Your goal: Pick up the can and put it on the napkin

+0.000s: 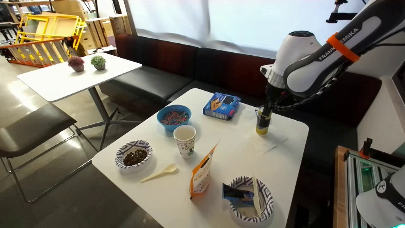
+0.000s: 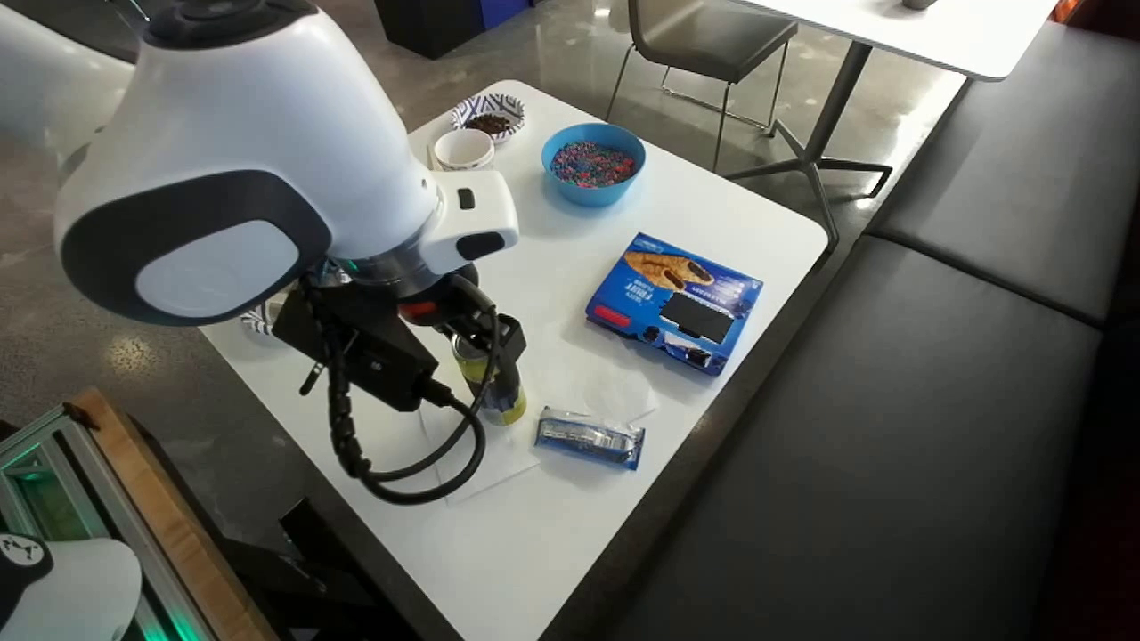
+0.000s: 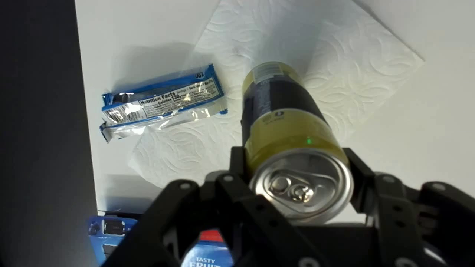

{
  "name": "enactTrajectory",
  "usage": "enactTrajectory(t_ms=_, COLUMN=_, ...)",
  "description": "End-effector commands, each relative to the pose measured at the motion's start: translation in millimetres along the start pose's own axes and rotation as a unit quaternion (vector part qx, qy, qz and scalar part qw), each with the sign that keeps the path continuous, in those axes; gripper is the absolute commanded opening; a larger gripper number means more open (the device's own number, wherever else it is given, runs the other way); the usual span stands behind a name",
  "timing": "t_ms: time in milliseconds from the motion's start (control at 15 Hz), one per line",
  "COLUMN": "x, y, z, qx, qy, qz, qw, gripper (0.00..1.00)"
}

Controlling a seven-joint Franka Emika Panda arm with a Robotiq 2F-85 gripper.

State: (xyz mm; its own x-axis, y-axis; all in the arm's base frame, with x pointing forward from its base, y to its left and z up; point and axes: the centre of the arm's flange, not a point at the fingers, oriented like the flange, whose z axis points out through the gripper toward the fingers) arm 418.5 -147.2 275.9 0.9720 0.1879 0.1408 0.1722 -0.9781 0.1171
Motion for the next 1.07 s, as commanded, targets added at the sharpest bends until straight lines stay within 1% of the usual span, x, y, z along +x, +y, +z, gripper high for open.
enactTrajectory(t_ms=0, x=-1, y=11, z=4, qx=-0.001, qy=0.008, qz=-0.008, qw=0.9999, gripper=0.52)
enactTrajectory(t_ms=67, x=-1, y=12, z=5, qx=-0.001, qy=0.006, qz=-0.008, qw=1.0, gripper=0.79)
enactTrajectory(t_ms=133, x=-2, y=12, z=4, qx=-0.002, qy=0.005, qz=-0.005, qw=1.0, gripper=0.88)
enactTrajectory(t_ms=200, x=-1, y=12, z=2, qx=-0.007, qy=0.007, qz=-0.003, qw=0.9999, gripper=0.95)
enactTrajectory(t_ms=267, x=-1, y=10, z=-5, qx=-0.011, qy=0.01, qz=0.0, qw=0.9999, gripper=0.99)
enactTrajectory(t_ms=400, x=0, y=4, z=-21, qx=-0.023, qy=0.011, qz=0.012, qw=0.9996, gripper=1.0)
enactTrajectory(t_ms=467, x=-1, y=-2, z=-31, qx=-0.039, qy=0.01, qz=0.025, qw=0.9989, gripper=1.0)
enactTrajectory(t_ms=600, x=-2, y=-14, z=-47, qx=-0.058, qy=0.001, qz=0.053, qw=0.9969, gripper=1.0)
enactTrajectory(t_ms=667, x=-4, y=-20, z=-56, qx=-0.073, qy=0.0, qz=0.074, qw=0.9946, gripper=1.0)
enactTrajectory(t_ms=733, x=-7, y=-27, z=-66, qx=-0.094, qy=-0.004, qz=0.104, qw=0.9901, gripper=1.0)
enactTrajectory(t_ms=933, x=-26, y=-43, z=-103, qx=-0.142, qy=-0.029, qz=0.145, qw=0.9787, gripper=1.0)
enactTrajectory(t_ms=1000, x=-33, y=-52, z=-115, qx=-0.152, qy=-0.031, qz=0.144, qw=0.9773, gripper=1.0)
